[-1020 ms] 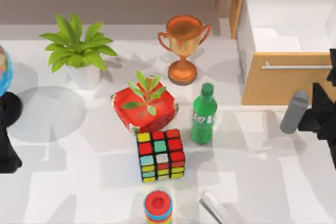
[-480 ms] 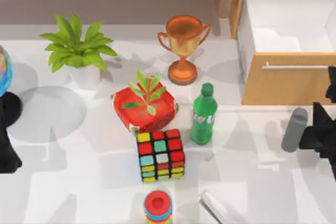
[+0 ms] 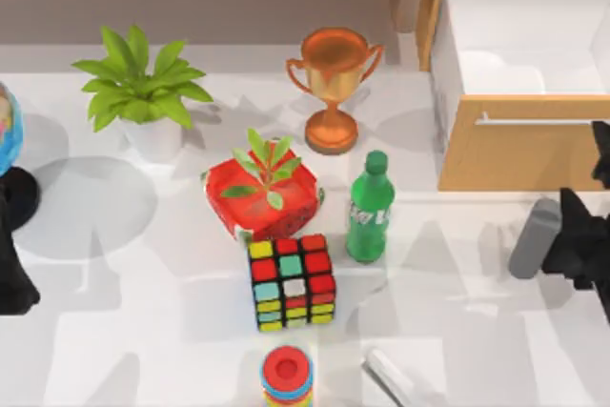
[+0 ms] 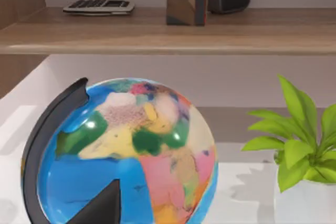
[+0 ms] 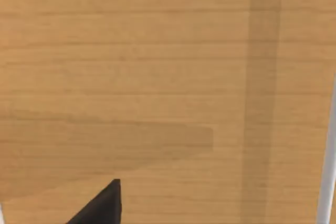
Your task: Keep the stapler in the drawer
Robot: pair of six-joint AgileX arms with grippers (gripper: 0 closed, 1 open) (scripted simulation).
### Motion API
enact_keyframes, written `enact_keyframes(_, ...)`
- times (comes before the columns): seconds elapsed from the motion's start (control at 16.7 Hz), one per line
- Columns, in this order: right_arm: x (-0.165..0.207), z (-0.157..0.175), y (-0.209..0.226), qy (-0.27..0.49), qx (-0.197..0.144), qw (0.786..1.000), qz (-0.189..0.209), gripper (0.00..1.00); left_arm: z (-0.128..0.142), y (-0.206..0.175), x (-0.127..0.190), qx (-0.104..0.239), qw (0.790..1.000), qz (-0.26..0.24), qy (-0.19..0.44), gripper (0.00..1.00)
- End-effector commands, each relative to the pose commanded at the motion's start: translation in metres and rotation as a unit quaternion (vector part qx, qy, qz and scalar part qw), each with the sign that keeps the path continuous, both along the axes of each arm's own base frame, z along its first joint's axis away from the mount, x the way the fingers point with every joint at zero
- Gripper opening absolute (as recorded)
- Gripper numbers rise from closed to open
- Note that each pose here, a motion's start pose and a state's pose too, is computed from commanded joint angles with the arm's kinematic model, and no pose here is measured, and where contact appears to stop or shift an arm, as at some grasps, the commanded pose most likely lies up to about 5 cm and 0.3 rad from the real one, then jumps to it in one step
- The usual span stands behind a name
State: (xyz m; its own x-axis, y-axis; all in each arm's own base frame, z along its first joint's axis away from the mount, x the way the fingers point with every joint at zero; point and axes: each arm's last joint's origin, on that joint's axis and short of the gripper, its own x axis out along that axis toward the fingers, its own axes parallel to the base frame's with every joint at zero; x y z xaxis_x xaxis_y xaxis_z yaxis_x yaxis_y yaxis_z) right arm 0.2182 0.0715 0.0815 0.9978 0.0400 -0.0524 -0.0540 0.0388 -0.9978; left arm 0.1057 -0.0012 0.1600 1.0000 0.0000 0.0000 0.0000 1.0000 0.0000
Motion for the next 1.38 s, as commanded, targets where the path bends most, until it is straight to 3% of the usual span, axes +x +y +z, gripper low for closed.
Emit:
enact_keyframes(0.42,-0.005,0.014,0.013,0.056,0.140,0.985,0.086,1.00,0.000,0.000,0.000,0.000,1.000,0.000,0.000,1.00)
enact_keyframes(0.6,-0.001,0.016,0.024,0.137,0.210,0.962,0.108,1.00,0.000,0.000,0.000,0.000,1.000,0.000,0.000,1.00)
enact_keyframes(0.78,0.004,0.018,0.041,0.247,0.274,0.924,0.103,1.00,0.000,0.000,0.000,0.000,1.000,0.000,0.000,1.00)
enact_keyframes(1.08,0.010,0.037,0.076,0.437,0.344,0.830,0.025,1.00,0.000,0.000,0.000,0.000,1.000,0.000,0.000,1.00)
enact_keyframes(1.38,-0.003,0.067,0.115,0.582,0.339,0.730,-0.120,1.00,0.000,0.000,0.000,0.000,1.000,0.000,0.000,1.00)
